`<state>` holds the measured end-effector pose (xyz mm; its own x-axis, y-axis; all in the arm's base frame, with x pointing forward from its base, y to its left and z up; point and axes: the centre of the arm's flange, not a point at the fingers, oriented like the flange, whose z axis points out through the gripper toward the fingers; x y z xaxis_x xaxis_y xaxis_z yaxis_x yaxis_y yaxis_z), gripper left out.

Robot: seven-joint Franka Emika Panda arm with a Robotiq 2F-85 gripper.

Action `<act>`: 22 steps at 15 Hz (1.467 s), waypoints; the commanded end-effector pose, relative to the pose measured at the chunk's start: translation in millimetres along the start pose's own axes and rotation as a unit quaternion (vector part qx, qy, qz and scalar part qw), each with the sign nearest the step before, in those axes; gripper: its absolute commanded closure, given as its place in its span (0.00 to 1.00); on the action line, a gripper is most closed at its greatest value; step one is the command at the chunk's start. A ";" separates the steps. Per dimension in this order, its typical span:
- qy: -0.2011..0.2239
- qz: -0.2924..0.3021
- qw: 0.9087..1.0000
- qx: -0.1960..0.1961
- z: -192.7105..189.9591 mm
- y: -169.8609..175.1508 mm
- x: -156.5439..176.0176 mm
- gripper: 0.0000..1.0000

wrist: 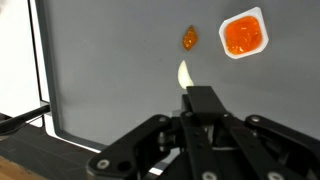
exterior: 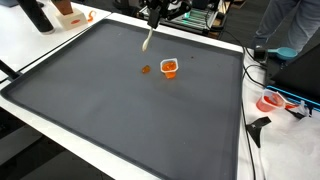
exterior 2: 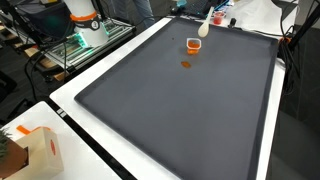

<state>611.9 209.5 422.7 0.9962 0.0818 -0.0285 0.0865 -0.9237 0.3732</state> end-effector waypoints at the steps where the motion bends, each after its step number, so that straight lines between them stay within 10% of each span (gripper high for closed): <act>1: -0.002 -0.013 0.999 0.048 2.4 17.7 -18.9 0.97; 22: 0.006 -0.021 0.996 0.083 6.4 28.8 -18.2 0.88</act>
<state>596.3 179.0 428.0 0.9916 0.1257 -0.0292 0.1290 -0.9685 0.2131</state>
